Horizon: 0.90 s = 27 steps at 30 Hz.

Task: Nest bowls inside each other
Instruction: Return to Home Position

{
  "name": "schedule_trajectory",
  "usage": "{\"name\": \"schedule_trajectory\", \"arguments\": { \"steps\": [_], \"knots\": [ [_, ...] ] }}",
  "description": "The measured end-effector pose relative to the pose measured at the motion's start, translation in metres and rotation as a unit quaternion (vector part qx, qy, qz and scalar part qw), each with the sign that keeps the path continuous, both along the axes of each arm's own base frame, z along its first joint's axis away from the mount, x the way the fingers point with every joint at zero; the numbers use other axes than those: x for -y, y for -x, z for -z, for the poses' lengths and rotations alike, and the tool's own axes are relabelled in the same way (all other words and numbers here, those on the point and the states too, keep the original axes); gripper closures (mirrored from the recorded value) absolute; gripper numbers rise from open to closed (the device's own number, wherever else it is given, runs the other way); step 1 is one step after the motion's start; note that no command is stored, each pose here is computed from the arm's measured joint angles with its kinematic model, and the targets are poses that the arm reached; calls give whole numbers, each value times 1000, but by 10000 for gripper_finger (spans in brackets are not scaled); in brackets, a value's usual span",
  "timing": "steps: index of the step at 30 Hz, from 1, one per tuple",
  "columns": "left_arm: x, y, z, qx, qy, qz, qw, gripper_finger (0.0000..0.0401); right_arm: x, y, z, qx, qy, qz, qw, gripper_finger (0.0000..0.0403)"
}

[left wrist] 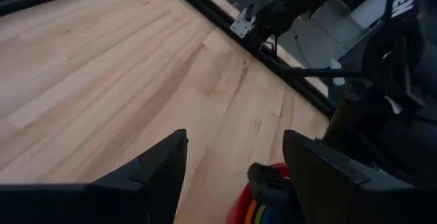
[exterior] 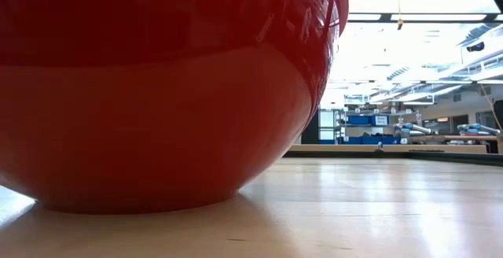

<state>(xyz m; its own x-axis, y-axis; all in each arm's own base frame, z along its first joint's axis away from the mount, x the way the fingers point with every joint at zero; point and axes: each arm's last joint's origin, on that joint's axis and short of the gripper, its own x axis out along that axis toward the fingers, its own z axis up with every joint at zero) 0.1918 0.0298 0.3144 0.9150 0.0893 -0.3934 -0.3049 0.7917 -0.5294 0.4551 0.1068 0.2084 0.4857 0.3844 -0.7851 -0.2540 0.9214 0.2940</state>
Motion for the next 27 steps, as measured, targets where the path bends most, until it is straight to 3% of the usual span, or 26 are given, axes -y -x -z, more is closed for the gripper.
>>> {"name": "schedule_trajectory", "arguments": {
  "steps": [10,17,23,27],
  "knots": [
    [1,4,8,-48,5,0,999,156,10,1,-3,-12,-15,0,1000,227],
    [1,5,9,-53,9,4,999,156,19,7,-29,-36,4,45,998,226],
    [4,7,14,-78,14,40,996,156,29,23,-67,2,30,100,995,229],
    [10,11,17,-103,5,61,993,158,35,43,-71,10,54,128,990,230]
  ]
}}
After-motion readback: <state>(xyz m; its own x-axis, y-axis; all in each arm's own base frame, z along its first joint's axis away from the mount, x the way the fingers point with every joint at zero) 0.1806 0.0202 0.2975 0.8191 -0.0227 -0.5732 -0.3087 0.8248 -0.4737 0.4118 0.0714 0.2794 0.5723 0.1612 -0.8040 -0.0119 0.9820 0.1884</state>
